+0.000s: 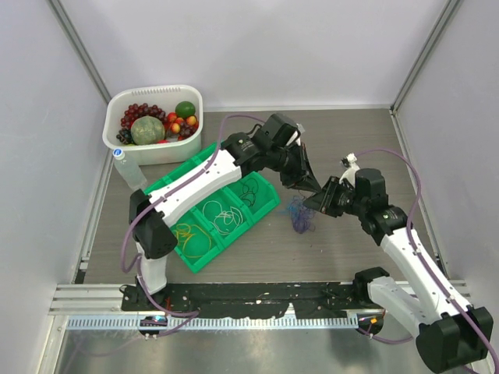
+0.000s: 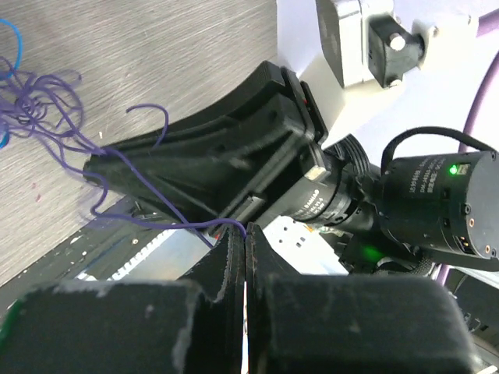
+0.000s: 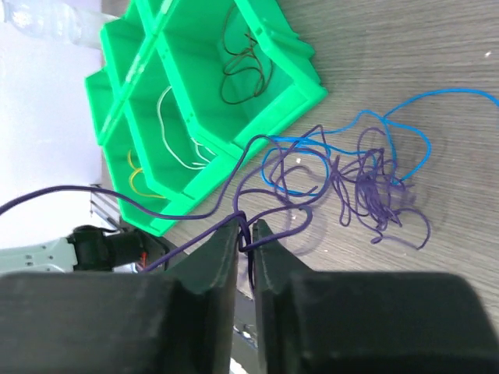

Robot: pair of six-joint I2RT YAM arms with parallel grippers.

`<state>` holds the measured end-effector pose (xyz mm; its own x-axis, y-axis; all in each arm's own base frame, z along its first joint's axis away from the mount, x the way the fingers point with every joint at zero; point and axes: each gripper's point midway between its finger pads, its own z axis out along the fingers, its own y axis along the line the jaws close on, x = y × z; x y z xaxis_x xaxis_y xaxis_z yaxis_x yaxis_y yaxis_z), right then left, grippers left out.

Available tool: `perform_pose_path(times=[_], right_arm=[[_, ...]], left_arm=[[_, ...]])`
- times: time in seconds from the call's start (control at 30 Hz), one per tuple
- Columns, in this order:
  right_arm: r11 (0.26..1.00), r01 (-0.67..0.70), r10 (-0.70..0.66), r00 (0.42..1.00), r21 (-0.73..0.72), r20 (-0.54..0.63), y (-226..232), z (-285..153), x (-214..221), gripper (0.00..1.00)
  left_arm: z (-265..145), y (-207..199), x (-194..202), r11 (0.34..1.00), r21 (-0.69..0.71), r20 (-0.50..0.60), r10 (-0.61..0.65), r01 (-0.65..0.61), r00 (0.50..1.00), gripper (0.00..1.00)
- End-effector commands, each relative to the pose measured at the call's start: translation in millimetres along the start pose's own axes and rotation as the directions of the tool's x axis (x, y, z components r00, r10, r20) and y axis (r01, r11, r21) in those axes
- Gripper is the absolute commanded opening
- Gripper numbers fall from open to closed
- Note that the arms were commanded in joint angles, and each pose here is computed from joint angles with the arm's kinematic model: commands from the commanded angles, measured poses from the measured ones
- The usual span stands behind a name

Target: Untangle the cables

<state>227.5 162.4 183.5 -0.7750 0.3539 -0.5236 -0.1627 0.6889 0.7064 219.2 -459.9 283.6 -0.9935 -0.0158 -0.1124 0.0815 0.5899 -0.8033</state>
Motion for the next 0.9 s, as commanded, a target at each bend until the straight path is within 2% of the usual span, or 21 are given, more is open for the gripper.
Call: perform_pose_path(times=[0.0, 0.03, 0.1, 0.2, 0.3, 0.4, 0.53, 0.63, 0.73, 0.87], right_arm=[[0.99, -0.044, 0.034, 0.997, 0.136, 0.074, -23, 8, -12, 0.09], [0.979, -0.068, 0.057, 0.997, 0.191, 0.059, -35, 6, -5, 0.02], [0.949, -0.1, 0.088, 0.995, 0.3, 0.054, -60, 6, 4, 0.01], [0.873, -0.146, 0.145, 0.989, 0.464, 0.039, -98, 5, 20, 0.01], [0.797, -0.162, 0.195, 0.981, 0.582, 0.007, -127, 3, 38, 0.03], [0.752, -0.169, 0.24, 0.97, 0.638, -0.026, -140, 8, 47, 0.12], [0.705, -0.158, 0.233, 0.972, 0.691, -0.015, -154, 9, 42, 0.2], [0.677, -0.162, 0.229, 0.973, 0.718, 0.003, -163, 5, 32, 0.22], [0.685, -0.124, 0.183, 0.983, 0.718, -0.004, -161, 4, 21, 0.23], [0.672, -0.075, 0.122, 0.993, 0.736, -0.011, -161, -2, 8, 0.3]], left_arm=[[-44, -34, 4, 0.994, 0.061, 0.069, 0.085, -0.089, 0.994, 0.0], [-53, -37, 0, 0.992, 0.057, 0.107, 0.104, -0.111, 0.989, 0.0], [-70, -53, -7, 0.982, 0.093, 0.181, 0.143, -0.162, 0.973, 0.0], [-112, -99, -11, 0.949, 0.213, 0.29, 0.168, -0.234, 0.942, 0.0], [-164, -145, -12, 0.899, 0.302, 0.395, 0.185, -0.317, 0.9, 0.0], [-210, -177, -10, 0.856, 0.363, 0.471, 0.173, -0.369, 0.865, 0.0], [-247, -204, 2, 0.801, 0.472, 0.484, 0.114, -0.368, 0.868, 0.0], [-269, -219, 11, 0.751, 0.536, 0.489, 0.096, -0.385, 0.867, 0.0], [-273, -214, 11, 0.761, 0.525, 0.495, 0.091, -0.381, 0.864, 0.0], [-276, -210, 10, 0.768, 0.505, 0.514, 0.1, -0.395, 0.852, 0.0]])
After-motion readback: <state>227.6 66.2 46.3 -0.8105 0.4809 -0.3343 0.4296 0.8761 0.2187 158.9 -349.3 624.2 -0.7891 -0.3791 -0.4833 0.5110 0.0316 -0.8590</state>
